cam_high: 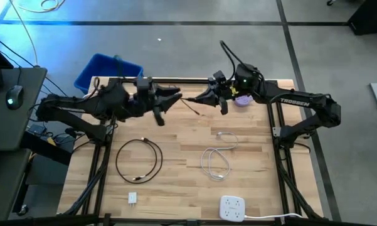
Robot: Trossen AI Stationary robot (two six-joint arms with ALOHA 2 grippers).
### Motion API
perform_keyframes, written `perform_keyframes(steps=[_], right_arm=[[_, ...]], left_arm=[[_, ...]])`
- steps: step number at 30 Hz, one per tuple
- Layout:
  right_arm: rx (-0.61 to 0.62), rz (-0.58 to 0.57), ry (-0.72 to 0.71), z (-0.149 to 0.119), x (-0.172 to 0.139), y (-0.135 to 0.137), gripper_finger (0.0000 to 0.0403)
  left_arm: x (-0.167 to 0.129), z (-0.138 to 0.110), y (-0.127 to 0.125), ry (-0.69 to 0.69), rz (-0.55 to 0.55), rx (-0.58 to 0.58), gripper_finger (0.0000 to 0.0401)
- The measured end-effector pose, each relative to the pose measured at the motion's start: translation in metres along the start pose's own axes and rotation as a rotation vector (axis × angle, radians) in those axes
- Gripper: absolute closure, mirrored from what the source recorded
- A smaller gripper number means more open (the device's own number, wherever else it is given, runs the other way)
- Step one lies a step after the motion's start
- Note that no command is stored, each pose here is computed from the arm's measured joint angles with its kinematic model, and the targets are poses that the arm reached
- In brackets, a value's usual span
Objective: Insert USB
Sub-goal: Insert the top black charger cable into the top white outlet extension
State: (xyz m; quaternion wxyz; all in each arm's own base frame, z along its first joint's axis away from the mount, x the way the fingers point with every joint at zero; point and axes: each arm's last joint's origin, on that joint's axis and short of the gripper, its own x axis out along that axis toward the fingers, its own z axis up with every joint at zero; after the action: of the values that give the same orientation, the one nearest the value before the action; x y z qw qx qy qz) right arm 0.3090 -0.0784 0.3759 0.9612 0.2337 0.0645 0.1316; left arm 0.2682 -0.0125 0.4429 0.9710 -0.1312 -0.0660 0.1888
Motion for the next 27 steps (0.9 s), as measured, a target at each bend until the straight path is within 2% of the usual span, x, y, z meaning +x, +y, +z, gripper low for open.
perform_keyframes(steps=[3, 8, 13, 17, 27], right_arm=[[-0.004, -0.001, 0.003, 0.000, 0.000, 0.000, 0.0403], [-0.004, 0.001, 0.004, 0.000, 0.000, 0.000, 0.0403], [-0.002, -0.001, 0.024, -0.003, 0.001, 0.001, 0.0403], [-0.006, -0.002, 0.029, -0.004, 0.001, 0.001, 0.0403], [-0.015, -0.006, 0.036, -0.004, 0.001, 0.000, 0.0403]], left_arm=[[0.013, -0.003, 0.010, 0.131, 0.094, -0.007, 0.0292], [0.026, -0.014, 0.022, 0.339, 0.036, -0.057, 0.0265], [0.030, -0.013, 0.028, 0.392, -0.075, -0.116, 0.0240], [0.031, -0.013, 0.032, 0.401, -0.070, -0.133, 0.0240], [0.031, -0.021, 0.037, 0.491, -0.035, -0.160, 0.0277]])
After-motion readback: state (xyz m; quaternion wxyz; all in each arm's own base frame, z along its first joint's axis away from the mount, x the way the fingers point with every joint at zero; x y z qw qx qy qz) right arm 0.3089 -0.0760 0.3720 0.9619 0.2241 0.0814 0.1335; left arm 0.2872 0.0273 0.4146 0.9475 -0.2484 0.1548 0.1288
